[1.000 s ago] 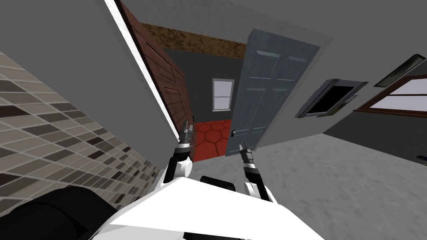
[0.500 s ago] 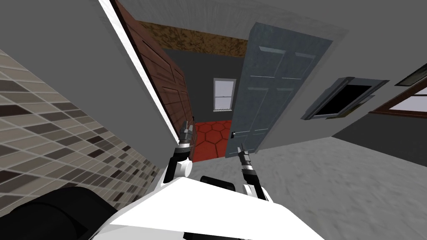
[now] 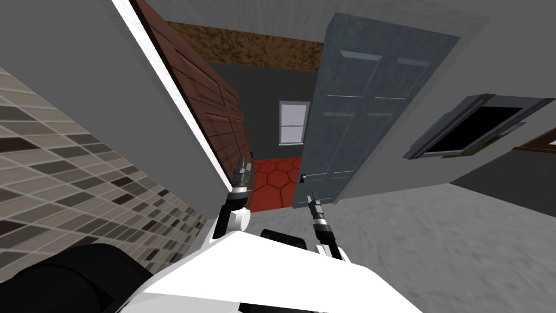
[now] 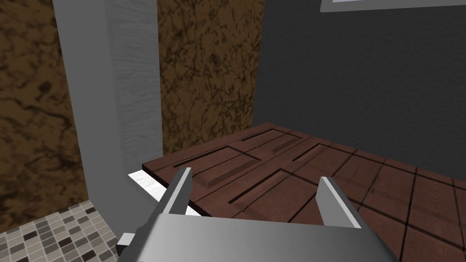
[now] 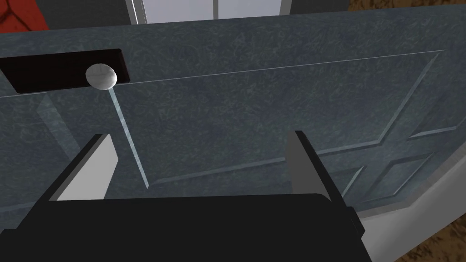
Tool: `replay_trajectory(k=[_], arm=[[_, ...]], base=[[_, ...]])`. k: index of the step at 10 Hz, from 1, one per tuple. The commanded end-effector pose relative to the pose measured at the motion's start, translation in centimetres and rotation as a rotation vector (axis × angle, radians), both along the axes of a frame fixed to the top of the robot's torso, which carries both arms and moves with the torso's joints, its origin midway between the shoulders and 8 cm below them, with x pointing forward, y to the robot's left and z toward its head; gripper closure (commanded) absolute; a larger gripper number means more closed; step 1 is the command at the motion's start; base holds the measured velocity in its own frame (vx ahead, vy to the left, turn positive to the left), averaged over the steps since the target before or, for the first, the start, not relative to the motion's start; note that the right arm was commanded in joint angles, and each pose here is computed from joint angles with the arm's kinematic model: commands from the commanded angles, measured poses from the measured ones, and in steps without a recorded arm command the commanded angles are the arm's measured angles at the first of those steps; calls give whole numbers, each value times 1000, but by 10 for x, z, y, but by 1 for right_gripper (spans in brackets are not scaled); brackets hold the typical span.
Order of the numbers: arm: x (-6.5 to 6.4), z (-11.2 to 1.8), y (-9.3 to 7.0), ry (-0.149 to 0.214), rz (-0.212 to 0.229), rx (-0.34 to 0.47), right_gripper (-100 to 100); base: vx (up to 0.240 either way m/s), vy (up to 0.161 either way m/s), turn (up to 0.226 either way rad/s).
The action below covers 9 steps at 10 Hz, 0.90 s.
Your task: Push the door open
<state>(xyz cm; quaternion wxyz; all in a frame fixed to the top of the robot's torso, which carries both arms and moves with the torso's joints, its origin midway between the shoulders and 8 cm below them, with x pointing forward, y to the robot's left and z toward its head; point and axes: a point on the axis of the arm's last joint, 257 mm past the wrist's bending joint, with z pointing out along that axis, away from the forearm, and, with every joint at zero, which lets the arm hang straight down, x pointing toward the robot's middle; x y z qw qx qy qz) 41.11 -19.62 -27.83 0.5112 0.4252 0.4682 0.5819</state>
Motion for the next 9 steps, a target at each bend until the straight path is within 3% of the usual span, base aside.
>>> replay_trajectory(k=[1, 6, 9], arm=[[-3, -14, 2, 22, 7, -5, -100], [-12, -50, 9, 83, 28, -19, -100], [-21, -79, 14, 133, 46, -31, -100]], base=[[71, -82, 52], [81, -79, 65], [107, -116, 83]])
